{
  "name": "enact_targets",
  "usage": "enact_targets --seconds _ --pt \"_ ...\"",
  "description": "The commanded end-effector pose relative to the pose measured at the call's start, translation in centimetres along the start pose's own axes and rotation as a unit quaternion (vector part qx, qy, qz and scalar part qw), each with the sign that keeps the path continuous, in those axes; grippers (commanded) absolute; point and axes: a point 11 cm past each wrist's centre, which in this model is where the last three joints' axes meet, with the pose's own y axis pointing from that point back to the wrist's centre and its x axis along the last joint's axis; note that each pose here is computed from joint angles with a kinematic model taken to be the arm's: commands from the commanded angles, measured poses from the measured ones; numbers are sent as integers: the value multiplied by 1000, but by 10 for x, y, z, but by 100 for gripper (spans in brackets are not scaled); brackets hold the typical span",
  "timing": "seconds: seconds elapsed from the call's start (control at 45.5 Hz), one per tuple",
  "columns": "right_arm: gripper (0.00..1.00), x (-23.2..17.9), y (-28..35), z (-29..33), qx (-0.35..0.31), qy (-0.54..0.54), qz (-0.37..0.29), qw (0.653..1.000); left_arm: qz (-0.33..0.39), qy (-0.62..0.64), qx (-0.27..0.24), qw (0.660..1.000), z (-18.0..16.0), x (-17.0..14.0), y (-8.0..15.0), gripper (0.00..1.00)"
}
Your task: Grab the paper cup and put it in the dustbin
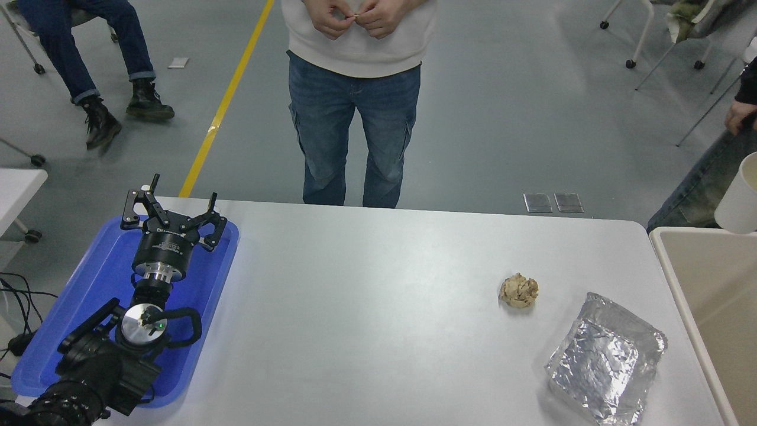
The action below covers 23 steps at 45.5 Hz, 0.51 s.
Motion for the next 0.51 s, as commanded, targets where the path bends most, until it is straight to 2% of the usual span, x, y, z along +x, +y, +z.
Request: enact_targets --seconds 0.0,0.308,0.484 --pt "0 -18 -34 48 -63 2 -2 998 0 0 0 1000 1 0 0 100" --pt "0 -59 -89 100 -143 46 13 989 0 0 0 1000 1 0 0 100" --pt "0 -94 -122 114 -147 15 23 989 0 0 0 1000 1 0 0 100"
